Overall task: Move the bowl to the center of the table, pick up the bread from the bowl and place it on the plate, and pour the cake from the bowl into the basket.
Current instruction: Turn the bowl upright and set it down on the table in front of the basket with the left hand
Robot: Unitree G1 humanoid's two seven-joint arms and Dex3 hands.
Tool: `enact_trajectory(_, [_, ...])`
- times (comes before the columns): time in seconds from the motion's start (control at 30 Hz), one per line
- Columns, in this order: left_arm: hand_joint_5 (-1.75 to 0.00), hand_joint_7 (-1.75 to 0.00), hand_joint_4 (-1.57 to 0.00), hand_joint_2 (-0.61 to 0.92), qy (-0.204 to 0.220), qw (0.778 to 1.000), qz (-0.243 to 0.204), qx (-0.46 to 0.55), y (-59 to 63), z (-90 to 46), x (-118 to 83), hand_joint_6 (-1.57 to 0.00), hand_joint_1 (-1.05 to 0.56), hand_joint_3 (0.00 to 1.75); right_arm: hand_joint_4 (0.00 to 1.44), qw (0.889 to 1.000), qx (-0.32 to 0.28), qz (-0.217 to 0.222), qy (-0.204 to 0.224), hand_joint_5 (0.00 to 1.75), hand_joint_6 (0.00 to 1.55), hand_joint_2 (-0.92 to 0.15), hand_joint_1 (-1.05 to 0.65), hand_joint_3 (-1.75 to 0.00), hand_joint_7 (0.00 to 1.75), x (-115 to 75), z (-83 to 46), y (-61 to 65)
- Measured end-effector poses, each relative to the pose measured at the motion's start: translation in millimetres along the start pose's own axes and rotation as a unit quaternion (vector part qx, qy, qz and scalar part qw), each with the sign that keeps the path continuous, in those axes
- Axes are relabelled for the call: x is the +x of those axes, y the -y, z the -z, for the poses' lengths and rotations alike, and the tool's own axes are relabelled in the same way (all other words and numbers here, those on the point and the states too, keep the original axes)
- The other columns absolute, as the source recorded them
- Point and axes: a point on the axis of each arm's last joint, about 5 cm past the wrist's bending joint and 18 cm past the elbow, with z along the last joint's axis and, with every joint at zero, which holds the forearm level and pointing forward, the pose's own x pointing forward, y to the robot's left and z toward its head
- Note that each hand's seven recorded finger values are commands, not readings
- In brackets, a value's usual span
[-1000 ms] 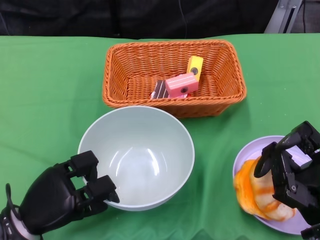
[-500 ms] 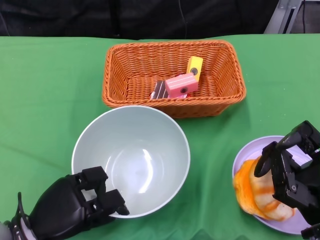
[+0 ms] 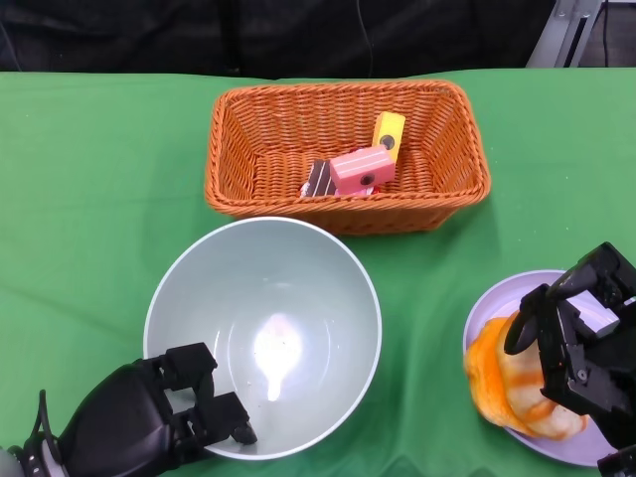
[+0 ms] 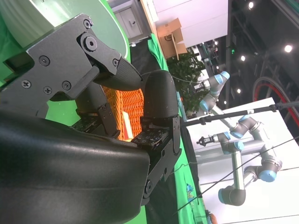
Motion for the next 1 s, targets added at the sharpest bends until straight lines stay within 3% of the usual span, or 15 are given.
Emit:
enact_trajectory(0.03, [-1.34, -0.97, -0.64, 0.92, 0.0, 1.0, 0.0, 0.0, 0.1, -0.1, 0.0, -0.64, -0.19, 0.14, 0.77, 1.0, 0.0, 0.0, 0.0, 1.75, 0.58, -0.46, -0.2, -1.27, 1.58, 0.0, 0.0, 0.0])
enact_trajectory(0.07, [-0.9, -0.58, -0.64, 0.92, 0.0, 1.0, 0.001, -0.002, 0.1, -0.2, -0.2, -0.65, -0.33, 0.16, 0.78, 1.0, 0.0, 0.0, 0.0, 1.75, 0.58, -0.45, -0.21, -1.27, 1.58, 0.0, 0.2, 0.0])
enact_trajectory(0.13, [-0.47, -0.2, -0.67, 0.92, 0.001, 1.0, 0.007, -0.008, -0.4, -0.1, -1.3, -0.7, -0.44, 0.18, 0.78, 1.0, 0.002, 0.001, -0.003, 1.75, 0.58, -0.45, -0.22, -1.27, 1.59, -0.2, 1.5, 0.0])
enact_trajectory(0.17, [-0.32, -0.09, -0.63, 0.92, -0.001, 1.0, 0.009, -0.01, -0.7, -0.2, -2.0, -0.67, -0.51, 0.19, 0.77, 1.0, 0.003, 0.002, -0.005, 1.75, 0.57, -0.45, -0.22, -1.27, 1.59, -0.4, 2.4, 0.2])
enact_trajectory(0.27, [-0.15, -0.01, -0.53, 0.92, -0.011, 1.0, 0.001, -0.012, -1.4, 0.3, -1.8, -0.56, -0.61, 0.21, 0.76, 1.0, 0.005, -0.001, -0.008, 1.75, 0.57, -0.46, -0.22, -1.27, 1.58, -0.9, 3.9, 0.7])
enact_trajectory(0.4, [-0.05, 0.0, -0.42, 0.92, -0.018, 1.0, -0.004, -0.006, -1.6, 1.0, -1.3, -0.45, -0.69, 0.24, 0.76, 1.0, 0.005, -0.003, -0.008, 1.75, 0.56, -0.46, -0.22, -1.26, 1.58, -0.9, 3.9, 0.6])
enact_trajectory(1.0, [0.0, 0.0, -0.35, 0.92, -0.034, 0.999, -0.015, -0.003, -1.9, 1.6, 0.1, -0.37, -0.81, 0.26, 0.76, 1.0, 0.004, -0.004, -0.004, 1.75, 0.56, -0.48, -0.2, -1.28, 1.59, -1.2, 3.8, 1.1])
